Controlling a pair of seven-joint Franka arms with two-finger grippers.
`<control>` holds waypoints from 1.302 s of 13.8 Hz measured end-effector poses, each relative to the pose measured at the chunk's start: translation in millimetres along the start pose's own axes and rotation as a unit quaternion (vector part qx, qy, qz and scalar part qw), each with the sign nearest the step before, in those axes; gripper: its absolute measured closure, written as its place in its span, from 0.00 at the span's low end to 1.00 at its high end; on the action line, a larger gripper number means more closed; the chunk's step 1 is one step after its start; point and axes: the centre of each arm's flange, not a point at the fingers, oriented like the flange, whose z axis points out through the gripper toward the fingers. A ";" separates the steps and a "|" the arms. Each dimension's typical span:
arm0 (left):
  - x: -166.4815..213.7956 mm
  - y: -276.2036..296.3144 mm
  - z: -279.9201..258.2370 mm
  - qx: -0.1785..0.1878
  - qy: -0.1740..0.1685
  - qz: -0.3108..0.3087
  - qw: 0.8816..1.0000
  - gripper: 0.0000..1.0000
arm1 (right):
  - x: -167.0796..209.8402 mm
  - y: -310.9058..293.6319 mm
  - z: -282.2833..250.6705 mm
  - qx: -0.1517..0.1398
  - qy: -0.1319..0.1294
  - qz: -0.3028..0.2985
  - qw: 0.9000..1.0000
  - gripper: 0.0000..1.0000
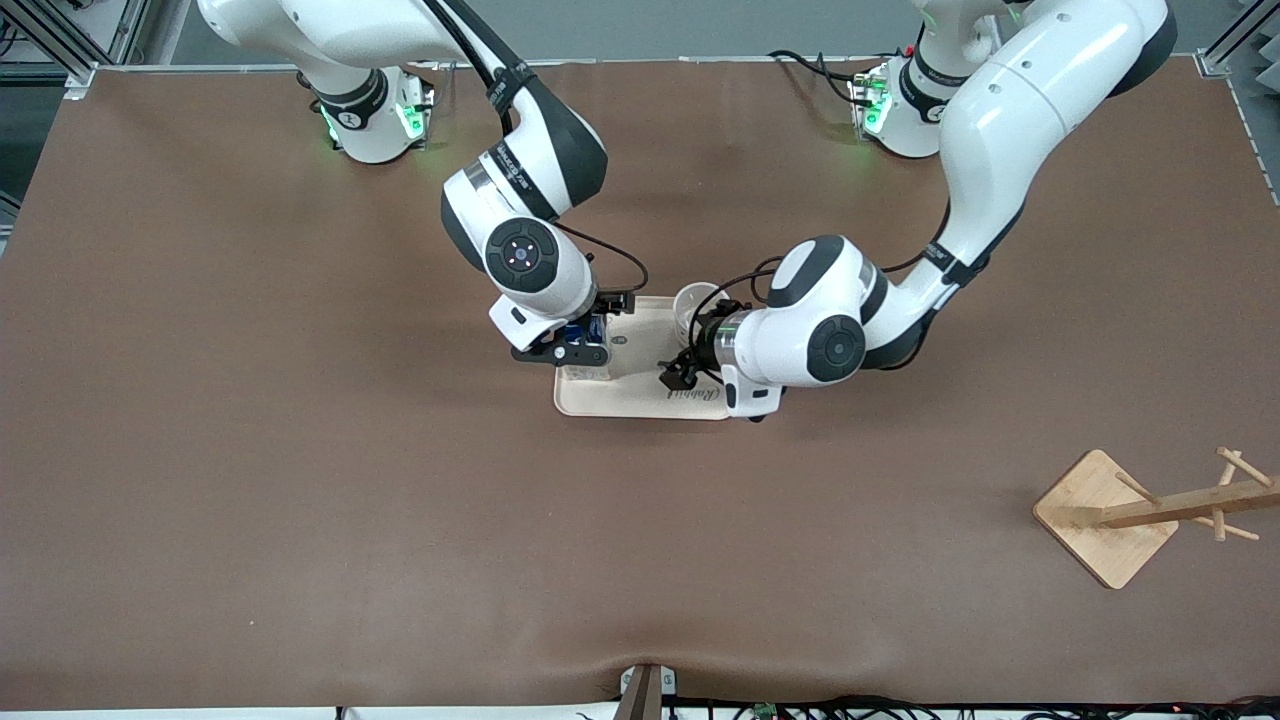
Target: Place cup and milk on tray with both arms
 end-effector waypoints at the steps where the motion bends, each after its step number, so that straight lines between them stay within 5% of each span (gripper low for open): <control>1: 1.6 2.6 -19.8 0.004 0.007 0.006 1.000 0.00 | 2.0 0.6 -4.3 0.002 0.003 0.001 1.000 0.00; 5: 20.2 -1.4 -82.9 0.026 0.043 0.048 0.998 0.00 | 5.1 -1.0 -24.2 0.014 0.018 0.012 1.000 0.00; 9: 46.8 -21.9 -172.7 -0.012 0.087 0.127 0.988 0.00 | 14.6 13.7 -60.3 0.008 0.047 0.034 0.998 0.00; 13: 67.7 -62.6 -257.0 -0.004 0.162 0.201 0.966 0.00 | 24.7 32.4 -79.7 -0.009 0.061 0.095 0.994 0.00; 18: 54.1 -100.4 -326.0 0.045 0.261 0.291 0.919 0.00 | 18.2 49.2 -154.8 -0.030 0.086 0.111 0.990 0.00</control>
